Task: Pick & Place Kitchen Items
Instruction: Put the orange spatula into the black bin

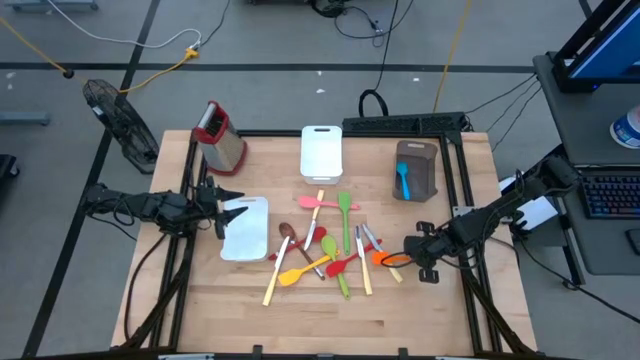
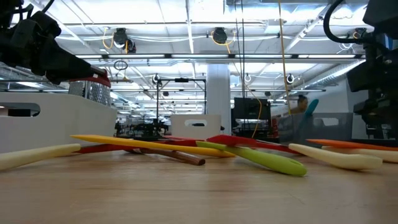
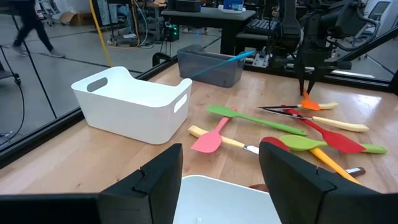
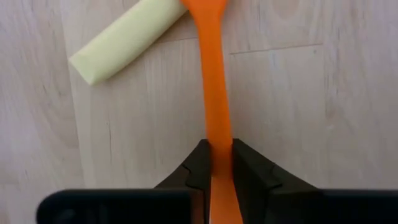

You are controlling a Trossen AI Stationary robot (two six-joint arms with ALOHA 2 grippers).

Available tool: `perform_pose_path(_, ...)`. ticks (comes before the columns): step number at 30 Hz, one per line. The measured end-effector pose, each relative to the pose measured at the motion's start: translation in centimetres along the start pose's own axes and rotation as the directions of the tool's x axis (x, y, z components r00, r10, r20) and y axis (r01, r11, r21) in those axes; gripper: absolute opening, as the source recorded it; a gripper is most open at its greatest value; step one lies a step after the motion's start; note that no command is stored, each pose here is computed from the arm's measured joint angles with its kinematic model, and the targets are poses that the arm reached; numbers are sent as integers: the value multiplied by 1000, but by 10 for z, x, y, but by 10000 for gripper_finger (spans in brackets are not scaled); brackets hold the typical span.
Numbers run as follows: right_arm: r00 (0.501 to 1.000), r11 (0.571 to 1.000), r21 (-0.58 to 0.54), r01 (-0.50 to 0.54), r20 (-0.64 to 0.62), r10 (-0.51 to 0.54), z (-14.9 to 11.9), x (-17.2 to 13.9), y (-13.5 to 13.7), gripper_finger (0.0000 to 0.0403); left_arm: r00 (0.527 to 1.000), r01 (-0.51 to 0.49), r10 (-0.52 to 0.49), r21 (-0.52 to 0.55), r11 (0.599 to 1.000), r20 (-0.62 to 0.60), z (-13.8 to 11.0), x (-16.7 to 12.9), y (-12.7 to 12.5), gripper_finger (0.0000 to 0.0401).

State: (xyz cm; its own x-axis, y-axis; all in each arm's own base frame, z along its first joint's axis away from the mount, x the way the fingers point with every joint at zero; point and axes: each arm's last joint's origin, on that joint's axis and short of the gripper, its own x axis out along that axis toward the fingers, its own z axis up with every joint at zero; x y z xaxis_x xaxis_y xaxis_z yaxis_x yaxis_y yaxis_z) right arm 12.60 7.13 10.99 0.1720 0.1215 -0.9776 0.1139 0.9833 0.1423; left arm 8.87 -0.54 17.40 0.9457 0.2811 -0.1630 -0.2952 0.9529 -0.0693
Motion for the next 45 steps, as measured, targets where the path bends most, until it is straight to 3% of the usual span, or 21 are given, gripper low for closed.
perform_pose_path(17, 990, 992, -67, -107, 90, 113, 29, -27, 24, 33, 1000, 0, 0, 0, 1000, 1, 0, 0, 0, 218)
perform_pose_path(27, 985, 992, -68, -108, 129, 116, 40, -41, 32, 31, 1000, 0, 0, -1, 1000, 1, 0, 0, 0, 218)
perform_pose_path(33, 975, 988, -79, -130, 170, 142, 56, -69, 44, 25, 1000, 0, 0, 0, 1000, 1, 0, 0, 0, 218)
perform_pose_path(39, 932, 975, -96, -198, 288, 218, 70, -105, 55, 3, 1000, 0, 0, 0, 1000, 1, 0, 0, 0, 218)
perform_pose_path(45, 893, 970, -15, -242, 388, 228, 75, -124, 51, 3, 1000, 1, -1, 0, 1000, 1, 0, 0, 0, 218)
